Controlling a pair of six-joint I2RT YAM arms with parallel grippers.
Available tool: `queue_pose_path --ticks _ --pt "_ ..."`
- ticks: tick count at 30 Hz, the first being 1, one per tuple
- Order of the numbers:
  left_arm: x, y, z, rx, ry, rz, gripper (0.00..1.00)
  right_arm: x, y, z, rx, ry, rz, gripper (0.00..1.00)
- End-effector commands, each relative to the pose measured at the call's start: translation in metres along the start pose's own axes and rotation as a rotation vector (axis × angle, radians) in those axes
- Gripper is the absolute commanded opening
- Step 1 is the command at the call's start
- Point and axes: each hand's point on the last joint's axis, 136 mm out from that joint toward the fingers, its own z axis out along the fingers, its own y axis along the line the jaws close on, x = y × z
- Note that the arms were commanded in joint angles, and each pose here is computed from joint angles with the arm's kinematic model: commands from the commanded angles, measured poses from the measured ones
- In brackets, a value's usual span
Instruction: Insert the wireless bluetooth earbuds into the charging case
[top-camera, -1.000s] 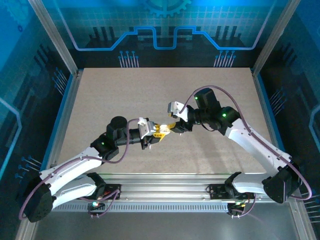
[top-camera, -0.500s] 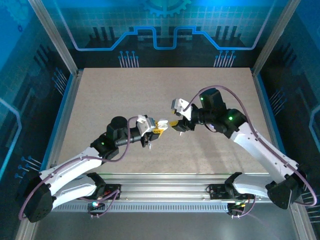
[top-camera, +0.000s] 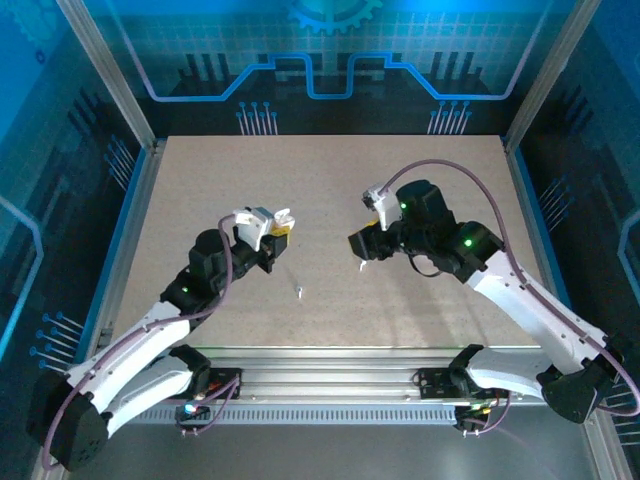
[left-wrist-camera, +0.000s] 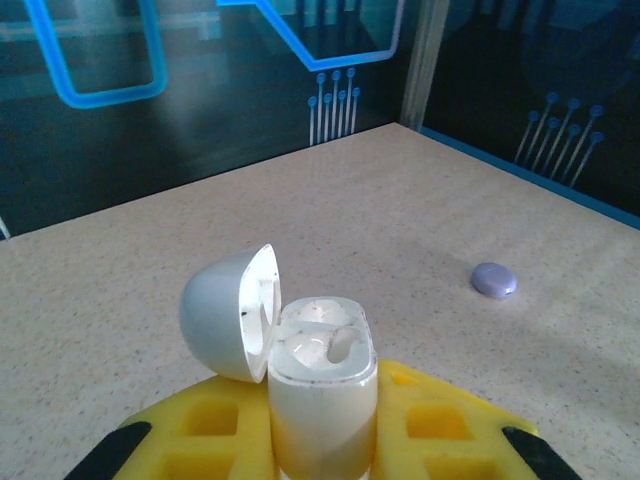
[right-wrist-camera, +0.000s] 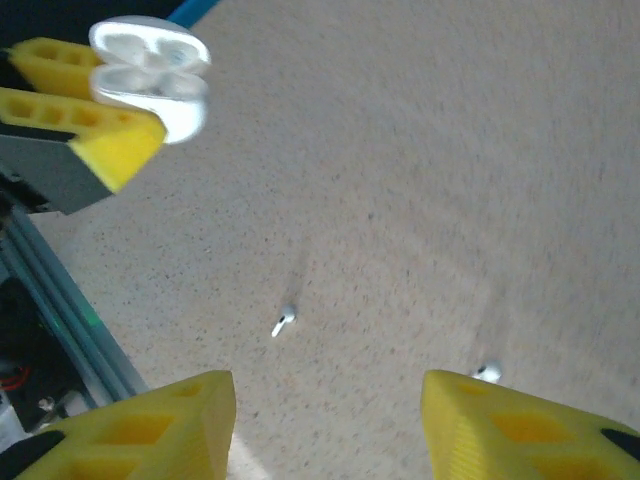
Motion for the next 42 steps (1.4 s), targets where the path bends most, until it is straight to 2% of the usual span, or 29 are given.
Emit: queue_pose_path --ticks 1,3,9,14,19,30,42 --pt "0.011 0.019 -0.002 -0.095 0.053 -0.031 0.15 0.034 -0.010 0.016 0.101 0.108 0.337 0.48" --pt "0.013 0.029 -0.004 -0.141 0.085 -0.052 0.14 0.045 -0.004 0.023 0.112 0.161 0.446 0.47" --pt "0.016 0.045 -0.011 -0.211 0.083 -0.107 0.14 0.084 0.012 0.059 0.206 0.296 0.547 0.46" --pt "0.023 0.066 -0.023 -0.301 0.103 -0.169 0.15 0.107 0.026 0.095 0.258 0.441 0.566 0.46" --pt "0.026 0.080 -0.035 -0.355 0.105 -0.200 0.15 0.119 0.037 0.134 0.286 0.566 0.539 0.42" --pt "0.029 0.091 -0.041 -0.387 0.115 -0.217 0.15 0.127 0.054 0.209 0.224 0.661 0.523 0.38" --pt "0.029 0.092 -0.045 -0.394 0.102 -0.216 0.15 0.145 0.043 0.239 0.252 0.699 0.527 0.33"
